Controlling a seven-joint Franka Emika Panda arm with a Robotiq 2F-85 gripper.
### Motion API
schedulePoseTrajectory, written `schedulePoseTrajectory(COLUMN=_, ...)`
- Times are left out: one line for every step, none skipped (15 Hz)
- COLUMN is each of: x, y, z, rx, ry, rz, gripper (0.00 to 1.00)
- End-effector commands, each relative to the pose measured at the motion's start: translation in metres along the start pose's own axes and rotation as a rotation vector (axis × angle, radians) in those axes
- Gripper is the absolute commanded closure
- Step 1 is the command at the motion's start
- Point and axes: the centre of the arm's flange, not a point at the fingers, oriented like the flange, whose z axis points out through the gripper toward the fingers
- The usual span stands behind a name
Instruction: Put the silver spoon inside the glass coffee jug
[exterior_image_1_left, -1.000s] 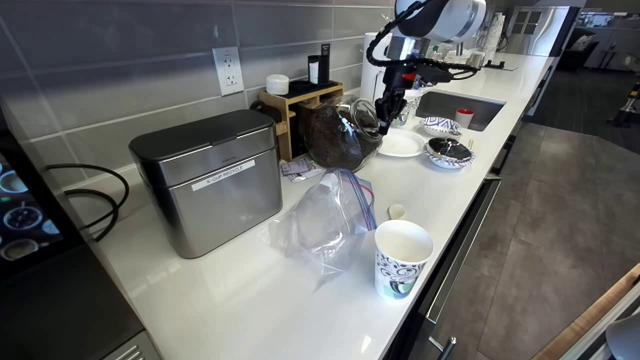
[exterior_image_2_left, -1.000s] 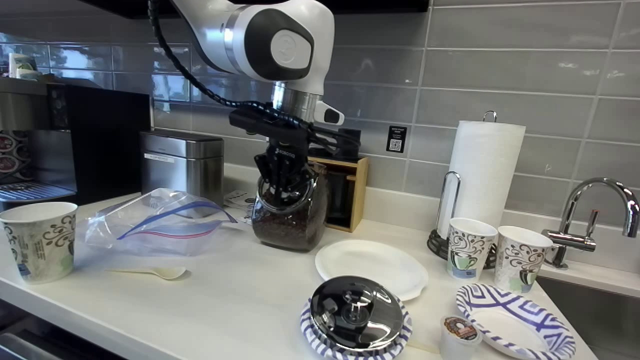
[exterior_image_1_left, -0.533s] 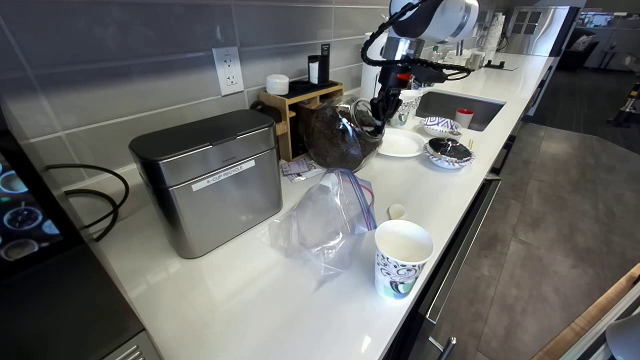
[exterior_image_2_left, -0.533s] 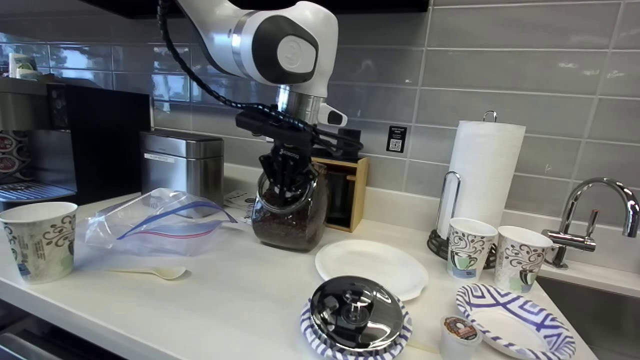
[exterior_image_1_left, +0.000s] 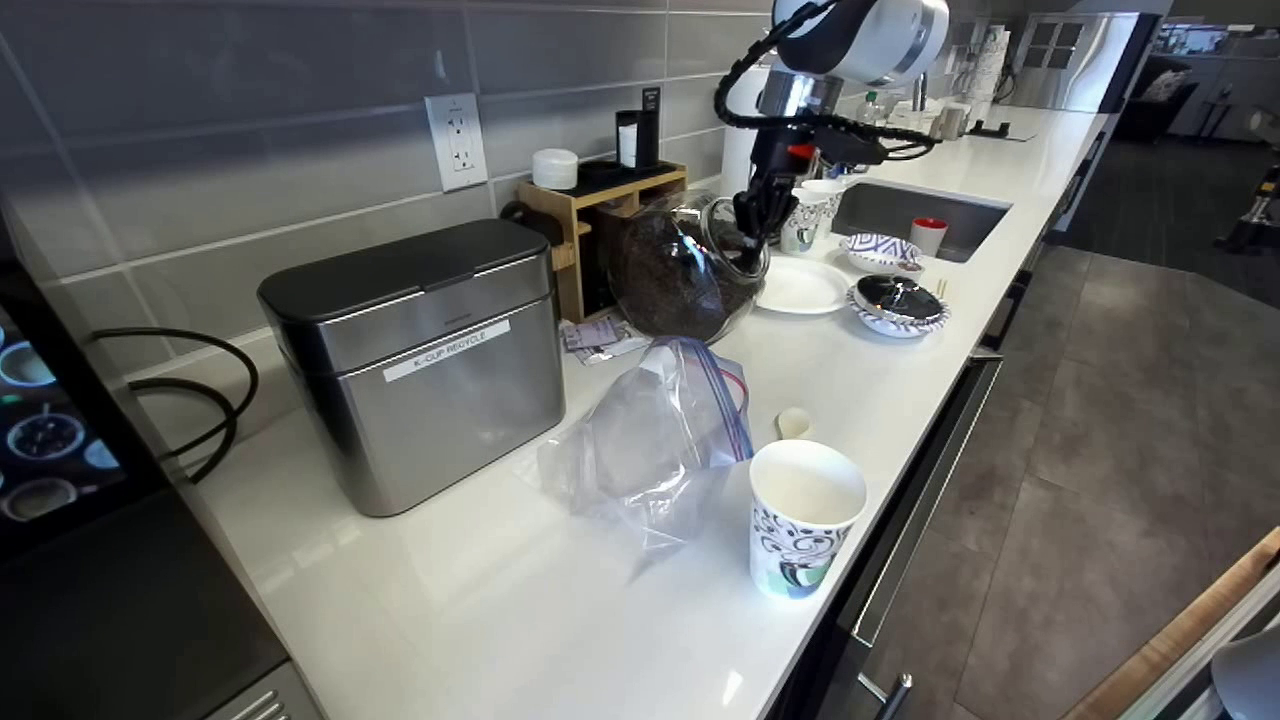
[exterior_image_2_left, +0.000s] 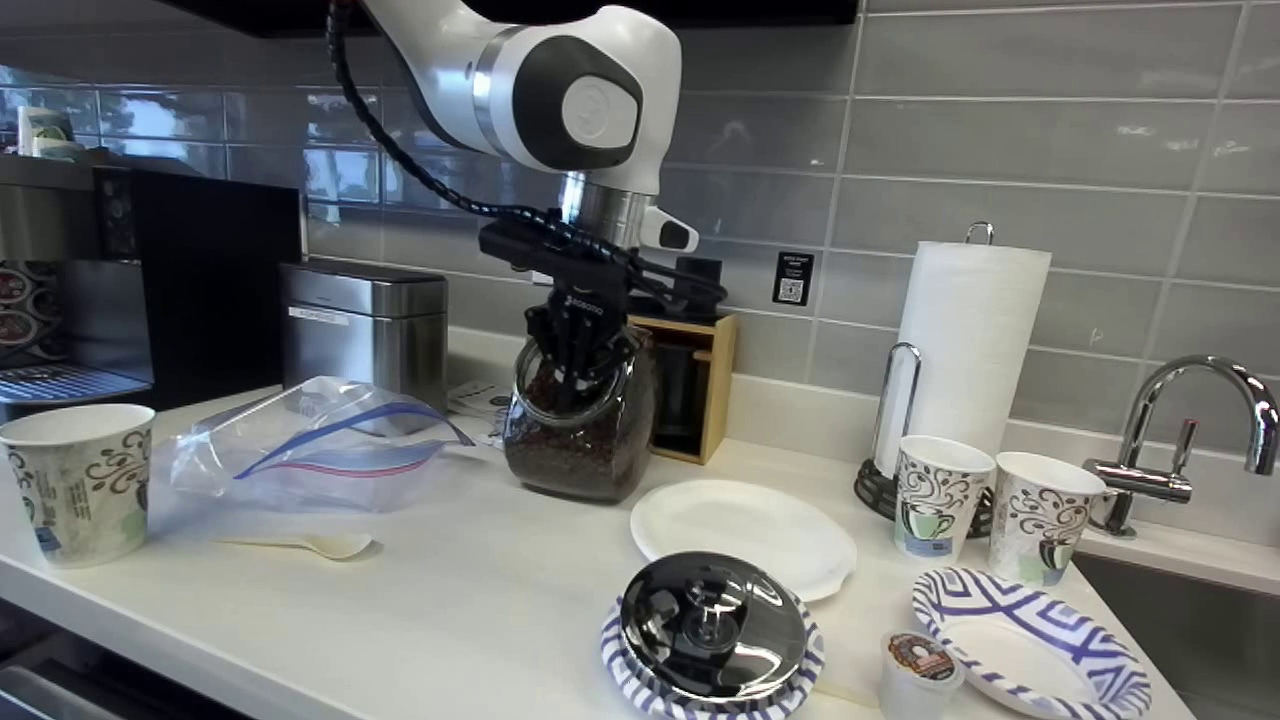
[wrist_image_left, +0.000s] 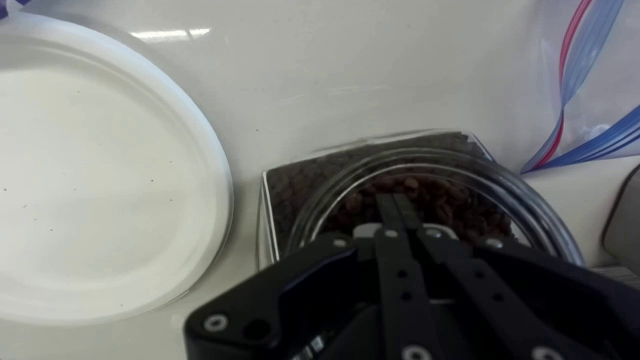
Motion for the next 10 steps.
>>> schedulePoseTrajectory(x=-0.002, y=-0.003, z=-0.003, rx=0.016, ry=-0.005, rz=0.01, gripper=0.74)
schedulePoseTrajectory(x=-0.005, y=-0.003, z=-0.004, rx=0.013, ry=-0.009, rz=0.012, gripper=0.73)
schedulePoseTrajectory(x=-0.007, y=-0.003, z=-0.006, rx=0.016, ry=-0.013, rz=0.011, gripper=0.66)
schedulePoseTrajectory(x=-0.01, y=-0.002, z=-0.008, rx=0.02, ry=-0.02, rz=0.008, gripper=0.6)
schedulePoseTrajectory(x=-0.012, y=-0.002, z=-0.01, rx=0.023, ry=-0.026, rz=0.006, gripper=0.53)
schedulePoseTrajectory(x=-0.014, y=-0.002, z=-0.012, rx=0.027, ry=-0.032, rz=0.007, gripper=0.44)
schedulePoseTrajectory(x=-0.017, y=-0.002, z=-0.014, rx=0.032, ry=-0.048, rz=-0.001, gripper=0.38)
schedulePoseTrajectory(x=-0.019, y=-0.003, z=-0.015, rx=0.041, ry=-0.07, rz=-0.005, gripper=0.29)
schedulePoseTrajectory(x=-0.022, y=-0.003, z=-0.016, rx=0.043, ry=-0.089, rz=-0.005, gripper=0.22)
schedulePoseTrajectory(x=-0.026, y=-0.004, z=-0.017, rx=0.045, ry=-0.113, rz=-0.007, gripper=0.16)
